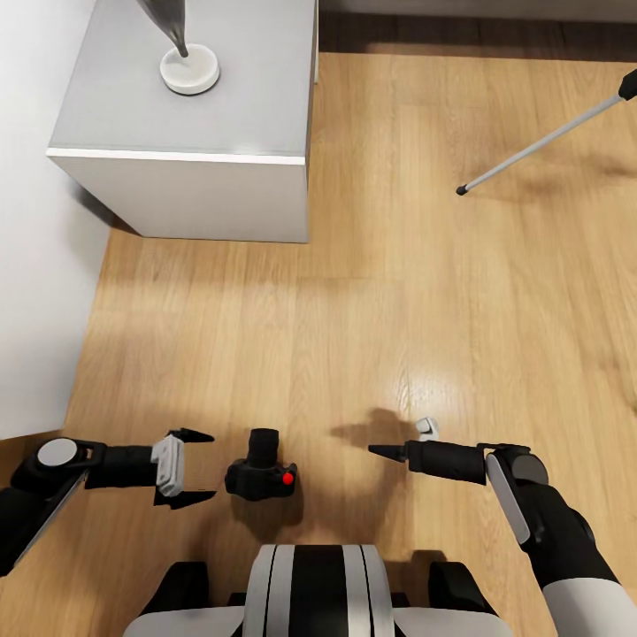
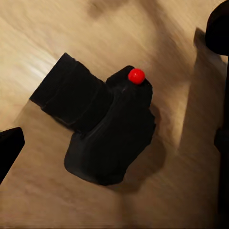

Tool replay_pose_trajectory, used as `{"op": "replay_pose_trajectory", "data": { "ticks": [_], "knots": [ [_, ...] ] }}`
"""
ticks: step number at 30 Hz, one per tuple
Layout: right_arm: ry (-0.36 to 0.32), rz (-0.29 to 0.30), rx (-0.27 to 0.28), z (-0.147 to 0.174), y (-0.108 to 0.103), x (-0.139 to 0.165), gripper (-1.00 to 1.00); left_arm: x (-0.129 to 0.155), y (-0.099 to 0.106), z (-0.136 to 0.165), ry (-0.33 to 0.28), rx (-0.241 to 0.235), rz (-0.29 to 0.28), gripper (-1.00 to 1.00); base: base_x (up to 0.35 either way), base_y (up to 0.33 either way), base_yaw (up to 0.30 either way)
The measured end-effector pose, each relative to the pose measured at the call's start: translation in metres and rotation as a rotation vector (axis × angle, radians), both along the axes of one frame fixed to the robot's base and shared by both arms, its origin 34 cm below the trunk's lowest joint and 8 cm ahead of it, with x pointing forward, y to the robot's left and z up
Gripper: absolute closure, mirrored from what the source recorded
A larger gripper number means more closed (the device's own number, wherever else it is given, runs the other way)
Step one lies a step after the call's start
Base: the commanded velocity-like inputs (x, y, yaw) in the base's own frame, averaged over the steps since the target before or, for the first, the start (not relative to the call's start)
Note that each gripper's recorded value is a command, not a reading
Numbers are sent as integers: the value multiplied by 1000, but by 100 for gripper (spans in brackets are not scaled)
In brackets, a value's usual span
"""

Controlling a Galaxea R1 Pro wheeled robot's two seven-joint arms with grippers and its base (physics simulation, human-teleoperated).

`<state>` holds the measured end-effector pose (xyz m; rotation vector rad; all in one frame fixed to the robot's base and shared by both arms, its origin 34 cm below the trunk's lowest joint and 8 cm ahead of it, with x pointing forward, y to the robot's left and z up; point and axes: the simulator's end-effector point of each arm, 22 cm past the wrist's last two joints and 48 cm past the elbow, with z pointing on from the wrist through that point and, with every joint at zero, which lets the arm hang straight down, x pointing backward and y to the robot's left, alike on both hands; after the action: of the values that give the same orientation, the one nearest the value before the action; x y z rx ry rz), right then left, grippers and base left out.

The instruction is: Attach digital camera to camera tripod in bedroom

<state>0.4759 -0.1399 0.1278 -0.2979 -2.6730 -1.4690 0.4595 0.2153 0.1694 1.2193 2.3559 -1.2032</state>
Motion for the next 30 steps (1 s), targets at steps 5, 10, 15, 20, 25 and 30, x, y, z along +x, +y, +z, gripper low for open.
{"op": "replay_pose_trajectory", "data": {
  "ticks": [5, 10, 15, 20, 25, 30],
  "knots": [
    [-1, 0, -1, 0, 0, 0, -100, -10, 0, 0, 1, 10, -68, -100, 0, 0, 0],
    [-4, 1, -3, -1, 0, 0, -100, -14, 4, -1, -6, 18, -106, -100, 0, 0, 0],
    [-6, -1, -2, -1, 1, 1, -100, -20, 7, -10, -16, 60, -140, -100, 0, 0, 0],
    [-6, -1, -2, -1, 1, 1, -100, -22, 2, -14, -18, 67, -145, -100, 0, 0, 0],
    [-6, -1, -3, -1, 0, 1, -100, -24, -17, -17, -18, 50, -133, -100, 0, 0, 0],
    [-5, -1, -6, -1, -1, 0, -100, -29, -32, -25, -17, 61, -144, -100, 0, 0, 0]
  ]
}}
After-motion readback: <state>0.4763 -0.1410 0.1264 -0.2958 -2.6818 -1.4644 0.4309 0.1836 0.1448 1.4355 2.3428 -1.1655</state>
